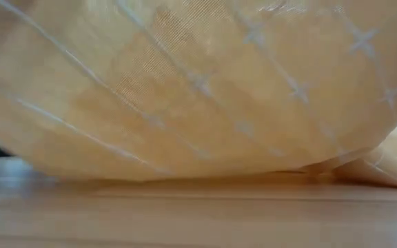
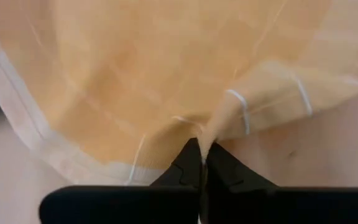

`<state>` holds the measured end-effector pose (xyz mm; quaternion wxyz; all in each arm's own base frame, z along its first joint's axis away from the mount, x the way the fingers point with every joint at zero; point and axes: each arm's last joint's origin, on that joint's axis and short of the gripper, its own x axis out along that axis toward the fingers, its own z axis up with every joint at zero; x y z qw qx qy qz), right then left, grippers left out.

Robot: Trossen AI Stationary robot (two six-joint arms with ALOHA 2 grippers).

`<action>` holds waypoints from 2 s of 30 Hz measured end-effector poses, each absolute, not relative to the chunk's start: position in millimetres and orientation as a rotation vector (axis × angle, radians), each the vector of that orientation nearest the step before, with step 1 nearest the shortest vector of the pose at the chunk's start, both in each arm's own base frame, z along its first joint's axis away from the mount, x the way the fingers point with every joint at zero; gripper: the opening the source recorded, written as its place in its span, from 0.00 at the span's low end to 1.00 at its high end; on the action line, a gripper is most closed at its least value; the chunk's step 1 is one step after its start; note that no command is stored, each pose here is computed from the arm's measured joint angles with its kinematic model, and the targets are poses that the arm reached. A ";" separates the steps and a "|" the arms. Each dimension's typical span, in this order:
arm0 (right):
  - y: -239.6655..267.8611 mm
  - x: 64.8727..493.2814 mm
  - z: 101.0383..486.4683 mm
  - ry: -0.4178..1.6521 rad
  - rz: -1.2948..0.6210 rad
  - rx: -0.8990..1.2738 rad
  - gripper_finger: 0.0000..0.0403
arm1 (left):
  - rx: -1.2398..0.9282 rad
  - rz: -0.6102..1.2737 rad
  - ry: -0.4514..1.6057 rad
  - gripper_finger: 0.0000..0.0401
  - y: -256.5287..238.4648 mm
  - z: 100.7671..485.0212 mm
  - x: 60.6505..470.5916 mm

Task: Fold towel
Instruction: Fold the orange checkered towel

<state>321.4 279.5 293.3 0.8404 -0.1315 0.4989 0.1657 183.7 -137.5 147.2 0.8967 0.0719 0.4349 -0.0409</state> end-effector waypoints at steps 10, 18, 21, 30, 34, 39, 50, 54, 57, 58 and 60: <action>295.5 307.4 307.7 0.941 0.368 -0.282 0.00 | 0.263 -0.070 0.641 0.00 -166.5 236.1 173.2; 305.2 284.6 333.6 0.795 0.354 -0.327 0.00 | 0.391 0.056 0.389 0.00 -186.5 302.5 157.7; 305.9 272.4 348.0 0.733 0.345 -0.347 0.00 | 0.436 0.132 0.302 0.00 -190.8 324.2 152.4; 314.0 240.5 383.2 0.521 0.343 -0.437 0.00 | 0.550 0.277 0.127 0.00 -209.7 367.3 128.6; 312.9 232.1 387.7 0.526 0.348 -0.417 0.00 | 0.563 0.257 0.101 0.00 -215.8 376.8 122.1; 309.4 227.3 384.2 0.616 0.367 -0.334 0.00 | 0.570 0.145 0.082 0.00 -221.1 377.6 118.1; 306.9 230.4 384.0 0.620 0.337 -0.309 0.00 | 0.587 0.156 0.116 0.00 -216.6 369.5 122.9; 304.0 238.7 378.3 0.643 0.311 -0.316 0.00 | 0.576 0.176 0.165 0.00 -206.9 360.7 135.5; 299.3 243.7 374.0 0.676 0.285 -0.321 0.00 | 0.552 0.194 0.202 0.00 -197.9 356.5 147.3; 296.6 245.3 373.1 0.689 0.269 -0.318 0.00 | 0.548 0.207 0.211 0.00 -195.1 355.7 150.8; 292.3 247.0 371.7 0.702 0.226 -0.321 0.00 | 0.547 0.241 0.226 0.00 -189.1 354.7 157.6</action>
